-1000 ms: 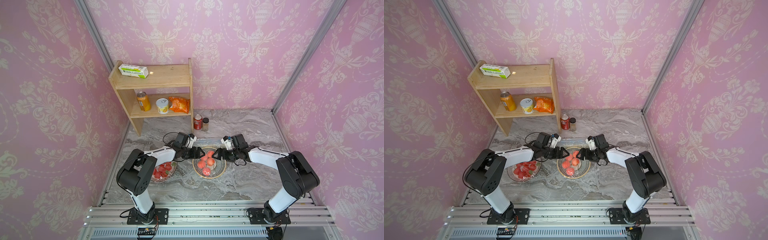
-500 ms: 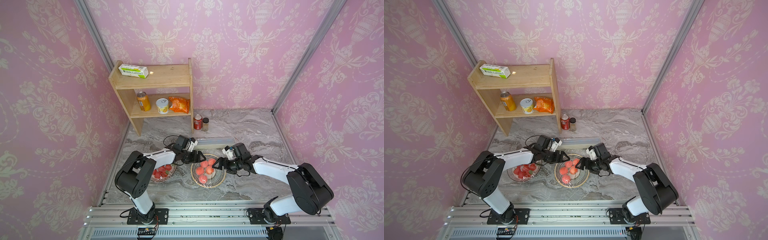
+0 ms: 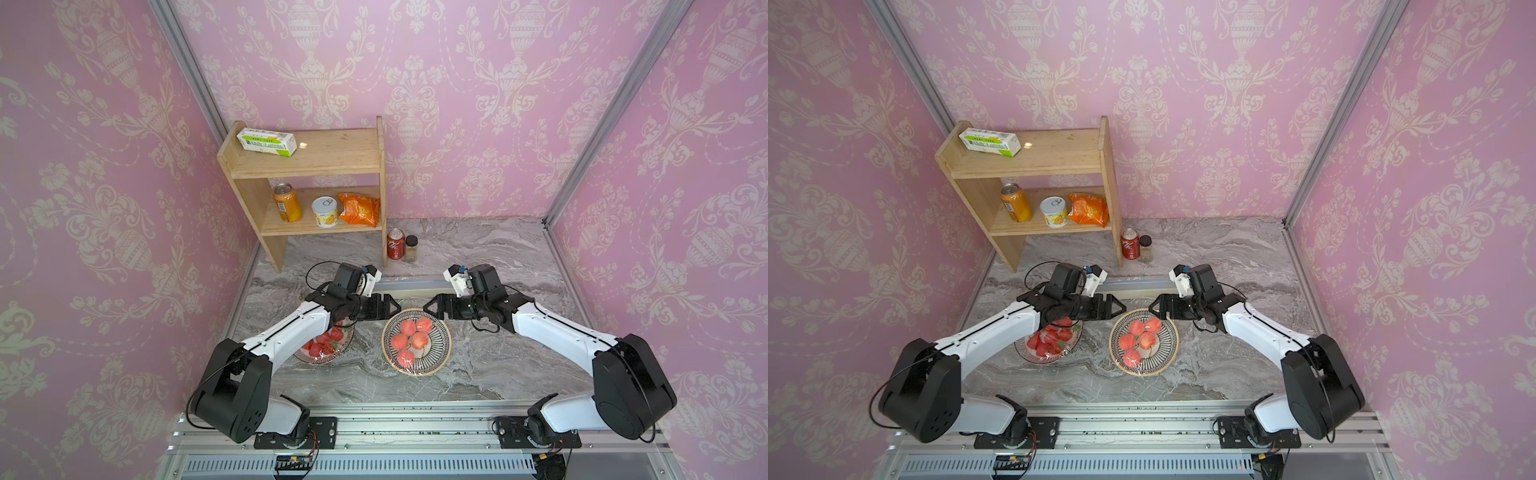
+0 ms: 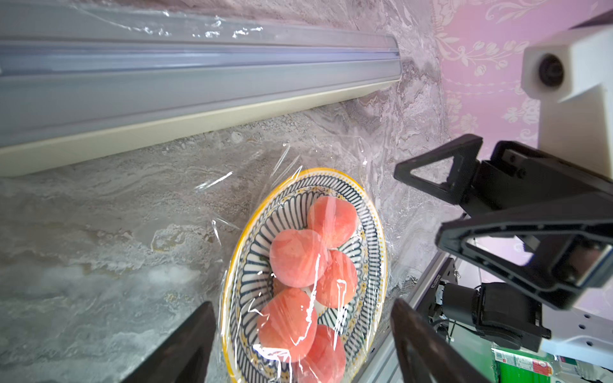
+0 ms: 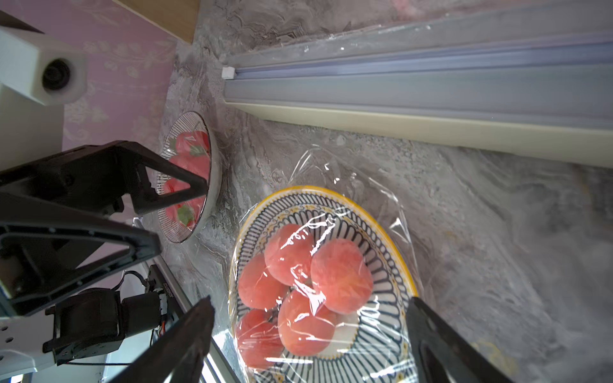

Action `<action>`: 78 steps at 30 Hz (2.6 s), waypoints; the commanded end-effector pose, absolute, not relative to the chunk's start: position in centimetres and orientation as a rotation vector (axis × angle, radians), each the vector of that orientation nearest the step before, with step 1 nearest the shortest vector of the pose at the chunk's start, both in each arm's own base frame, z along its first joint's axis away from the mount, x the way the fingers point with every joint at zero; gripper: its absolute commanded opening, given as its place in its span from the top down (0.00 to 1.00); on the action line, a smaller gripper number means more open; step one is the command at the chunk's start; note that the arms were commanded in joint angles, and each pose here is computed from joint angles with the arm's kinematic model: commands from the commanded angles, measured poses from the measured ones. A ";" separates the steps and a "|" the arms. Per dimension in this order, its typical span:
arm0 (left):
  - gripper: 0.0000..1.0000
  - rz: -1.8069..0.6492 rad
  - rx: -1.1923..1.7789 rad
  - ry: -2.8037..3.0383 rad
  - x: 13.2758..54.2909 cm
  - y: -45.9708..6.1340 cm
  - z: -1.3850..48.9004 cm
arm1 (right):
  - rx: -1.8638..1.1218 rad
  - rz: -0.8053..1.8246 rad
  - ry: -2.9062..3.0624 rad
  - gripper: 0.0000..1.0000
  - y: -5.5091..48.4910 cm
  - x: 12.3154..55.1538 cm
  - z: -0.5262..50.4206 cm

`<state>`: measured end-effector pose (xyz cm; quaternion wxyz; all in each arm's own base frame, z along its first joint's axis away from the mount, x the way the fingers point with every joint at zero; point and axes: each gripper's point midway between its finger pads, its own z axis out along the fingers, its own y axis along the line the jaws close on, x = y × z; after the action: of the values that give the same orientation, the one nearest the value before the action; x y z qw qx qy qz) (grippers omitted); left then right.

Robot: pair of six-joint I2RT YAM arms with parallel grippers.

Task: Wrap the plate with plastic wrap
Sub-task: Cover the plate with plastic wrap, then adjust the plate at the center of the board.

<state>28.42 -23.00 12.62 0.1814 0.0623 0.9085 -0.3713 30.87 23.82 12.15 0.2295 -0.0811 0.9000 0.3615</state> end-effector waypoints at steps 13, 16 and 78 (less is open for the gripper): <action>0.17 -1.224 -0.100 2.734 22.5 -22.3 8.7 | -0.239 0.972 2.510 0.08 24.9 32.1 6.8; 0.17 -1.248 -0.128 2.752 21.7 -22.2 8.4 | -0.227 0.985 2.540 0.08 24.8 31.5 6.0; 0.26 -1.166 -0.110 2.558 28.0 -22.6 9.4 | -0.581 1.079 2.501 0.09 30.0 32.7 6.6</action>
<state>25.61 -22.63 8.26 0.1182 -0.0500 0.9033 -0.4094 33.98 30.32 7.33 0.1985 -0.2017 0.8804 0.3804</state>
